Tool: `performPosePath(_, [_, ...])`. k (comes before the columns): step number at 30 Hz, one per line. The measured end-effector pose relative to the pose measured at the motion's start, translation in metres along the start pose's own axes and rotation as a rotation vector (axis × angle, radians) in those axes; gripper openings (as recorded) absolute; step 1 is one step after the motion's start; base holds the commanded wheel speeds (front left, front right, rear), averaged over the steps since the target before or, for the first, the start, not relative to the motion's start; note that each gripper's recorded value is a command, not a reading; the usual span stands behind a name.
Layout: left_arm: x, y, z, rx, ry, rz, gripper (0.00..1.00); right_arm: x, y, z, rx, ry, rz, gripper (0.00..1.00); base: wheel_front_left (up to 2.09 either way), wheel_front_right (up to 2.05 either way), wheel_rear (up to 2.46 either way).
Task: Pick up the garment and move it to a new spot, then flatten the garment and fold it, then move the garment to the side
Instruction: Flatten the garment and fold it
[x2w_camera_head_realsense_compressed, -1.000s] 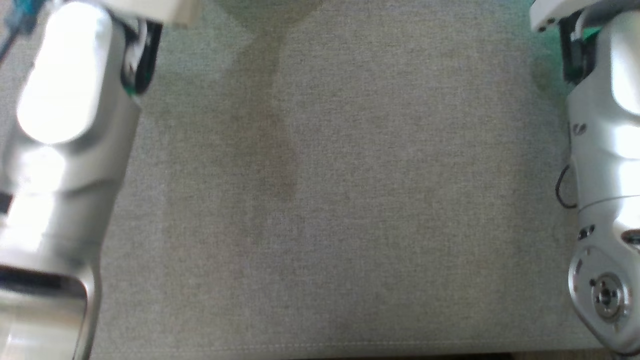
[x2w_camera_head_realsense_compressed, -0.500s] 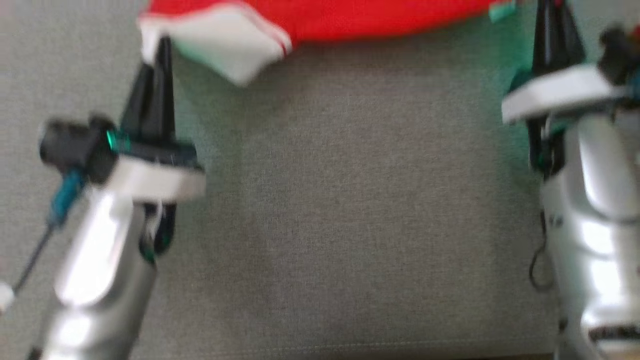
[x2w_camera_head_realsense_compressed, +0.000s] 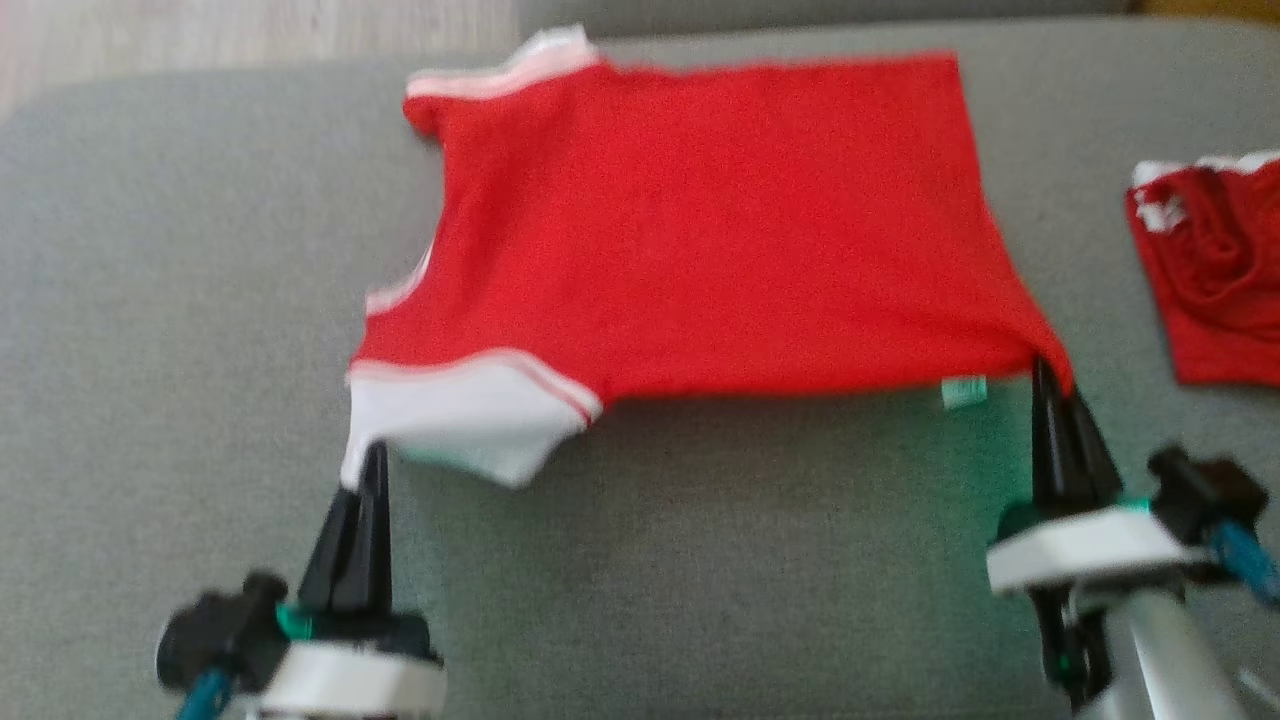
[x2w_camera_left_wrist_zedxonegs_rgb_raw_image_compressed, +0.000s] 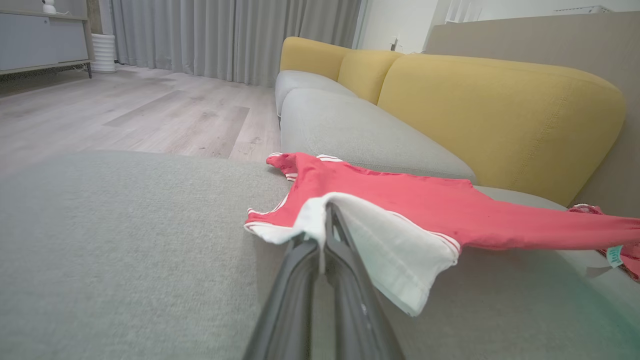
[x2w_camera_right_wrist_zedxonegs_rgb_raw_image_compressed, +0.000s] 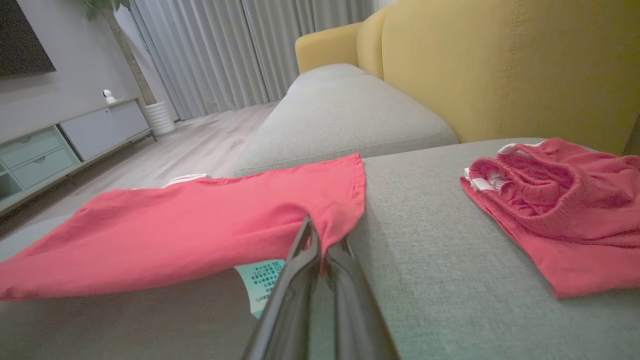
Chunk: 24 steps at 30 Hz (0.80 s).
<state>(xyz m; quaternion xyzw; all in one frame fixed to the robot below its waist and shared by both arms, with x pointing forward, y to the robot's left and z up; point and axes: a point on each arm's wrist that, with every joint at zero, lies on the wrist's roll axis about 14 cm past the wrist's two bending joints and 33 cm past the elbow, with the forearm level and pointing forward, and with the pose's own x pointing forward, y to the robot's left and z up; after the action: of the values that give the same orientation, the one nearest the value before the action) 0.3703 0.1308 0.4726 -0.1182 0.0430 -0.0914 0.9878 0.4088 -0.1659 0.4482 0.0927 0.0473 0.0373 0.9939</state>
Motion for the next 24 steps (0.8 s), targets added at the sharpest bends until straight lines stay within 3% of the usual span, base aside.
performPosePath(11, [-0.061, -0.006, 0.016, 0.018, 0.015, 0.028, 0.00, -0.071, 0.000, 0.016, 0.014, 0.001, -0.020, 0.00, 0.00, 0.00, 0.00])
performPosePath(24, [-0.081, -0.014, -0.023, -0.023, 0.170, 0.020, 0.00, -0.088, -0.003, -0.013, 0.022, 0.140, -0.032, 0.00, 0.00, 0.00, 0.00])
